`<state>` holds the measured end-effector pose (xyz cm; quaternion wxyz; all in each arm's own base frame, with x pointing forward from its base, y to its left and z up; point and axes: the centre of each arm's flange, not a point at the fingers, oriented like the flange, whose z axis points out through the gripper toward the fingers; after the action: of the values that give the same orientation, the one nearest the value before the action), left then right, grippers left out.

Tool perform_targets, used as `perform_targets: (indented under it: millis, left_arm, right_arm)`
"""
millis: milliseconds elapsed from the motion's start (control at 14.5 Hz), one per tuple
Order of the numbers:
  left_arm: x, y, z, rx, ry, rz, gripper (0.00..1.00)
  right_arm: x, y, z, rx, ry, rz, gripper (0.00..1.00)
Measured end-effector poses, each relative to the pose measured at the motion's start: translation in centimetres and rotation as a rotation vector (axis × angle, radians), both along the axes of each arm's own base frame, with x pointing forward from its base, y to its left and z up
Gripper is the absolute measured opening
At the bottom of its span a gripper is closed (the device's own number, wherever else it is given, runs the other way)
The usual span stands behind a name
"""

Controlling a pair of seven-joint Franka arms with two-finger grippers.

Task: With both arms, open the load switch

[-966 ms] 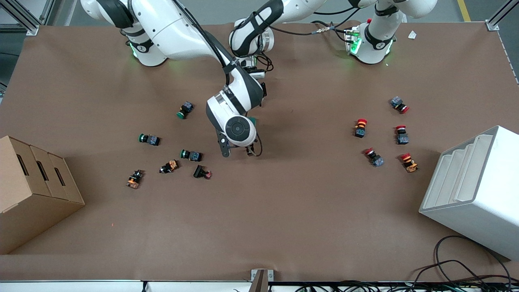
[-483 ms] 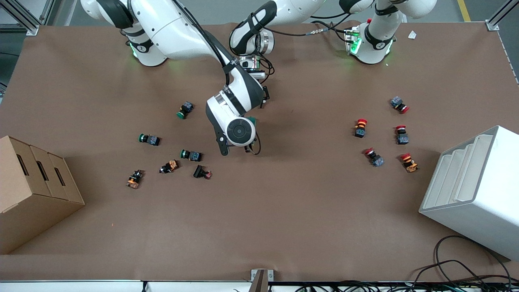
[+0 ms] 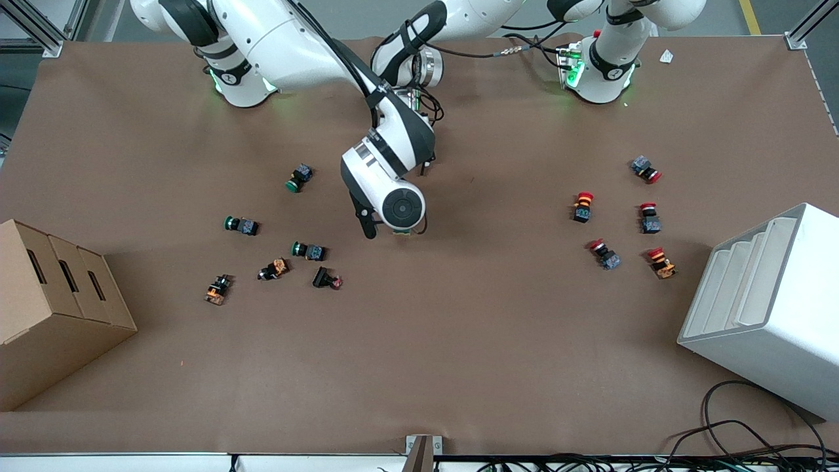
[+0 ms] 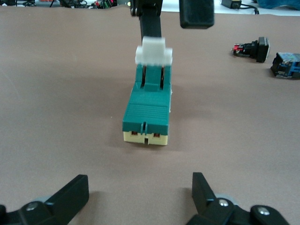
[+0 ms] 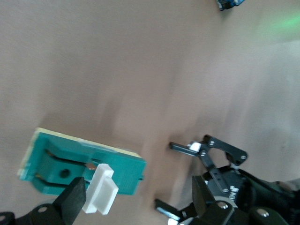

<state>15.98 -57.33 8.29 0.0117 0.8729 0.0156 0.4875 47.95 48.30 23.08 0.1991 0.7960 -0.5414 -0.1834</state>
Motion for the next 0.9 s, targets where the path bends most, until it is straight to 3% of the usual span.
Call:
perform_targets:
  millis: [276,621,759,897]
  left_arm:
    - [-0.1,0.0,-0.2,0.01,-0.034,-0.015,0.98]
    - [1.2,0.1,-0.3,0.013,-0.079,-0.042,0.98]
    - [1.8,0.3,-0.3,0.017,-0.094,-0.045,0.98]
    - [2.5,0.4,-0.3,0.028,-0.111,-0.045,0.98]
  right_arm:
    - [-1.7,-0.1,-1.8,-0.022,0.047,0.025,1.0]
    - [-2.2,-0.5,-2.8,-0.007,0.06,0.066,1.0]
    - [-0.3,-2.4,-1.2,0.039,0.067,0.123,1.0]
    - [4.2,-7.1,2.6,0.108,0.035,0.206,1.0]
